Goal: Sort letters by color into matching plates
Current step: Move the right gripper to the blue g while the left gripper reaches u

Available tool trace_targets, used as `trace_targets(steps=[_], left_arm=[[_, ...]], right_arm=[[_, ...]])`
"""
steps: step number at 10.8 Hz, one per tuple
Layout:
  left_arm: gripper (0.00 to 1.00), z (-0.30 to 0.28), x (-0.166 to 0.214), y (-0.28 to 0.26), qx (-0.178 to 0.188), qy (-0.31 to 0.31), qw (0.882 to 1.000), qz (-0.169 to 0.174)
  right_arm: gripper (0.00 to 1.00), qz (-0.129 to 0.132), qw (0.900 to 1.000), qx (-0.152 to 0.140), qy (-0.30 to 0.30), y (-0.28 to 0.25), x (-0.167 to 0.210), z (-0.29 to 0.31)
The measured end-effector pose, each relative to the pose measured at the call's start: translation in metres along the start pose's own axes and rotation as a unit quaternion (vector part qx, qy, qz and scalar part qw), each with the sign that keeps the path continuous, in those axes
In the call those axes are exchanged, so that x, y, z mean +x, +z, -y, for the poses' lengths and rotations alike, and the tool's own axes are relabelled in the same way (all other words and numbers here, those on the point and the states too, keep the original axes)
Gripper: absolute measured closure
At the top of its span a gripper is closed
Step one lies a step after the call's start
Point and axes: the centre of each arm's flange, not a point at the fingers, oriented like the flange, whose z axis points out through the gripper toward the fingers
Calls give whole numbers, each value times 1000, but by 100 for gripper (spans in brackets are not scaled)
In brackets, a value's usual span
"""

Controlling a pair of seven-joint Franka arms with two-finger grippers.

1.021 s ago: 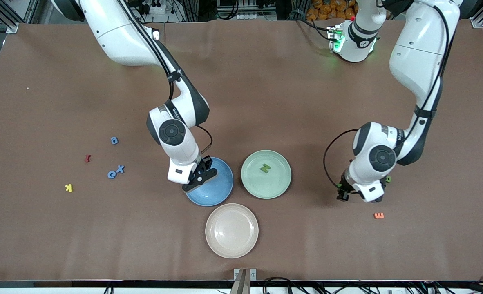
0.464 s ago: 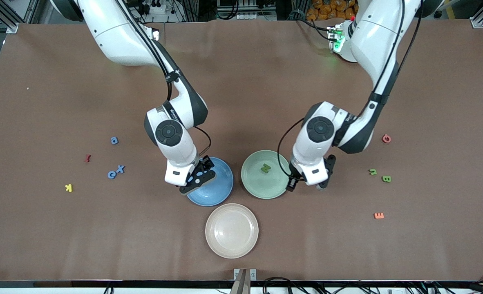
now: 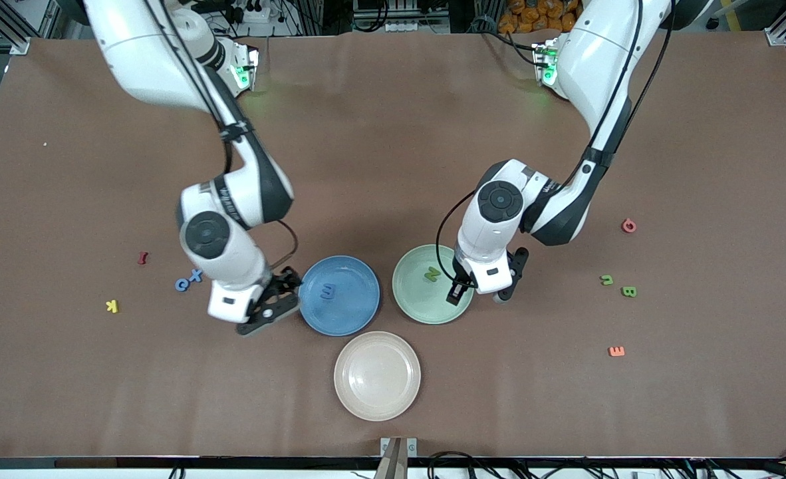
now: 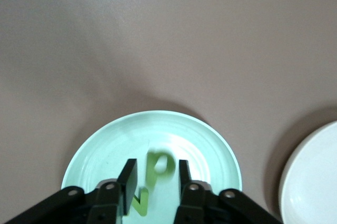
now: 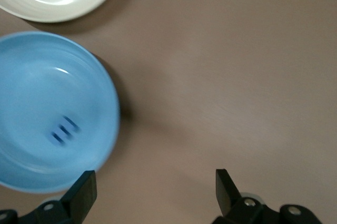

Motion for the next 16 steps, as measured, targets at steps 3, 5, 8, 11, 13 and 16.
trace_targets(steps=[3, 5, 8, 11, 13, 16], left_arm=[[26, 2, -11, 5, 2, 26, 1000, 2], [1, 1, 3, 6, 4, 61, 998, -4], [0, 11, 67, 11, 60, 148, 987, -10], [0, 32, 165, -4, 118, 283, 952, 11], [0, 56, 221, -21, 132, 357, 924, 29], [0, 96, 265, -20, 147, 436, 886, 60]], right_arm=[[0, 12, 1000, 15, 2, -31, -47, -95], [0, 9, 999, 43, -14, -35, -86, -142], [0, 26, 996, 64, -56, -21, -136, -174], [0, 39, 995, 73, -48, 7, -178, -171], [0, 47, 995, 76, -37, 29, -210, -171], [0, 46, 996, 68, -22, 62, -250, -166]])
